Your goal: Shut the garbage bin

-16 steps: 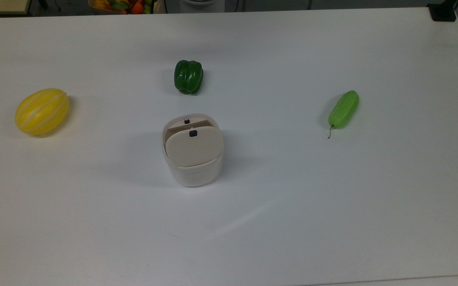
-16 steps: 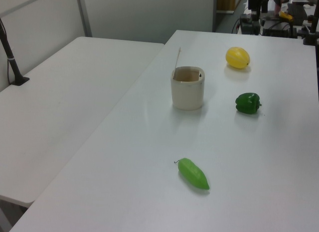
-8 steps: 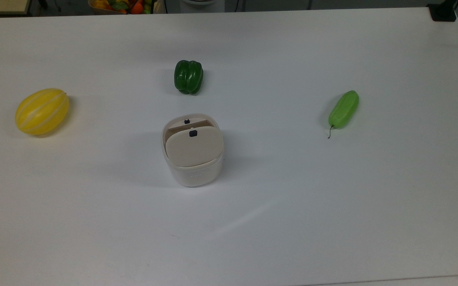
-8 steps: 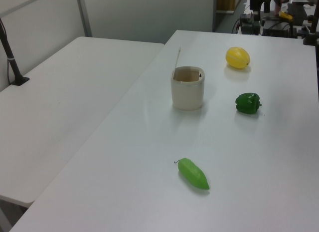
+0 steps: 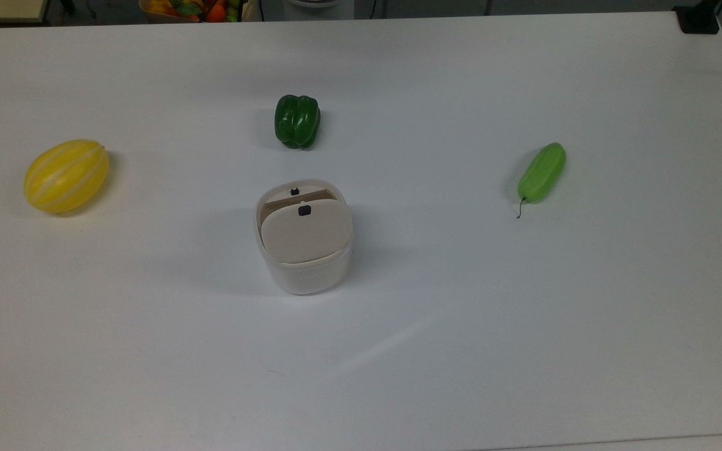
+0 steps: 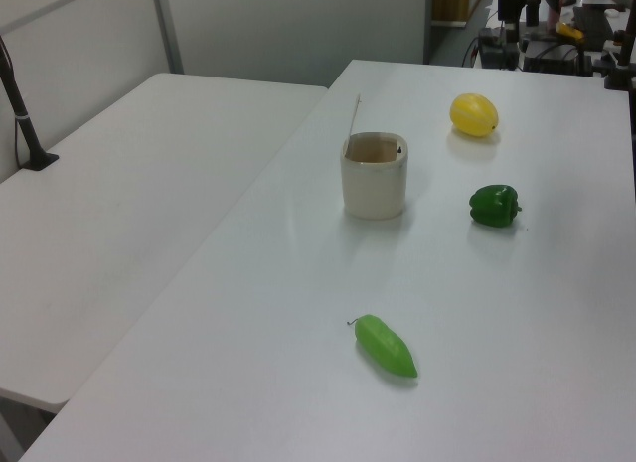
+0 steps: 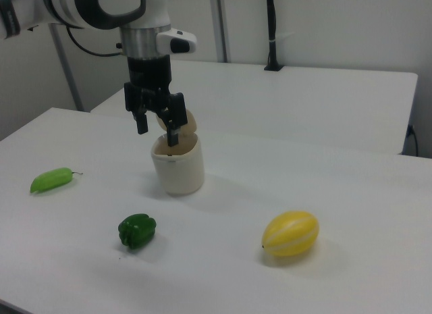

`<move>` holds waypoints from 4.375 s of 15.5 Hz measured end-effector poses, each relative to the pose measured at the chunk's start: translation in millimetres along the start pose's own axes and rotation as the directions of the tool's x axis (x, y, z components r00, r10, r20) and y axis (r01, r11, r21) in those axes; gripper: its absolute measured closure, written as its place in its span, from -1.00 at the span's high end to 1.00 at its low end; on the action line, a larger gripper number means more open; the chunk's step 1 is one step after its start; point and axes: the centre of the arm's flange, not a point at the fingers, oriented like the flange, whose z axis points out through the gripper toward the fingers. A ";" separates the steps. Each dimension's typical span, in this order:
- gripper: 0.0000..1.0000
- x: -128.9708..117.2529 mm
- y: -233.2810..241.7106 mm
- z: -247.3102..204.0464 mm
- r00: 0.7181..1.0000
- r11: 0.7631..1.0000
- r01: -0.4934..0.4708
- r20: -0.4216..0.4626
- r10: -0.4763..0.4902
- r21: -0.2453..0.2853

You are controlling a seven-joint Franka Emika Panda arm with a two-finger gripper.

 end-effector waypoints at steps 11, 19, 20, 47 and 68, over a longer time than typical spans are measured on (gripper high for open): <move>1.00 4.4 -9.1 7.4 1.000 1.000 0.015 0.015 -0.015 0.001; 1.00 24.0 -17.8 20.6 1.000 1.000 0.020 -0.019 -0.020 0.007; 1.00 27.7 -18.0 20.9 0.999 1.000 0.019 -0.037 -0.019 0.006; -0.98 160.3 -183.8 35.6 0.693 0.984 0.162 -0.719 -0.059 0.076; -0.98 147.9 -177.9 138.3 0.912 0.942 0.323 -0.297 -0.284 0.094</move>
